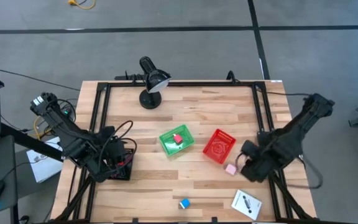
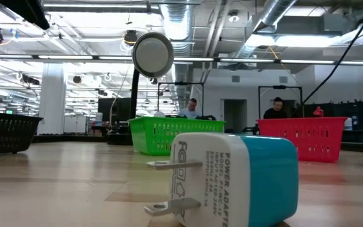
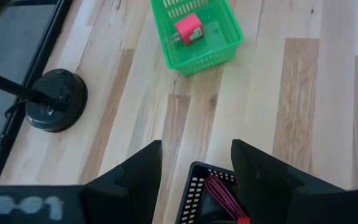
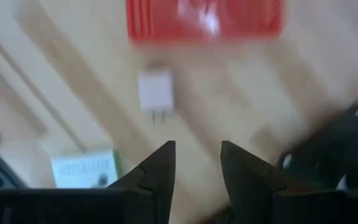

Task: Pick and place items into bin
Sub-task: Put the white charger adapter into the green bin

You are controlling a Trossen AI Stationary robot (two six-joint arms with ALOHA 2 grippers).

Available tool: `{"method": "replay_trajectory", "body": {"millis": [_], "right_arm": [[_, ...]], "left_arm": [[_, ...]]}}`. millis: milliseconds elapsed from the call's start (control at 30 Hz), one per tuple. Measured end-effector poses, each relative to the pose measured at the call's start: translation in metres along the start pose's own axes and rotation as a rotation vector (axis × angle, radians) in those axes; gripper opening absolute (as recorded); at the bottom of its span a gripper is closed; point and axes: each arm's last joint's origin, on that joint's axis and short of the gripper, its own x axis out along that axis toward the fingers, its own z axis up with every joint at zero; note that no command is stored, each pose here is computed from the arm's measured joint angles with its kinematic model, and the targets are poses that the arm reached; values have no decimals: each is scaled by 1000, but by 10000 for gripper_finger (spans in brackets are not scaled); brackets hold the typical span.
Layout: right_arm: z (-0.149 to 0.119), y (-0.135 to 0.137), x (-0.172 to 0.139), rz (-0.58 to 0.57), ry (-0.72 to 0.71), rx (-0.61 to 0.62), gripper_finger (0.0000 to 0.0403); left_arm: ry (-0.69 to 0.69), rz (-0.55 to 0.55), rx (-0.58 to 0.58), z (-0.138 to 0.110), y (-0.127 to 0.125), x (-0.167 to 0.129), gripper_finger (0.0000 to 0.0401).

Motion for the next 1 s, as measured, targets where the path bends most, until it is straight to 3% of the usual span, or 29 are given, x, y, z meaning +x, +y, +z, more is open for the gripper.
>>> {"method": "replay_trajectory", "body": {"millis": [167,233,333,433,767,1000], "right_arm": [[-4,-7,-4,204,-320,131,121],[-8,1,5,287,-313,114,121],[-15,14,21,321,-228,-25,121],[-21,23,36,280,-161,-91,121],[-12,44,83,65,-84,-133,121],[-4,51,110,14,135,-121,121]], "left_arm": [[0,-1,-10,0,0,0,183],[0,-1,-8,0,0,0,183],[-4,3,8,0,0,0,183],[-9,8,1,0,0,0,183],[-14,2,-7,1,0,0,183],[-14,-6,-10,1,-1,0,183]]}}
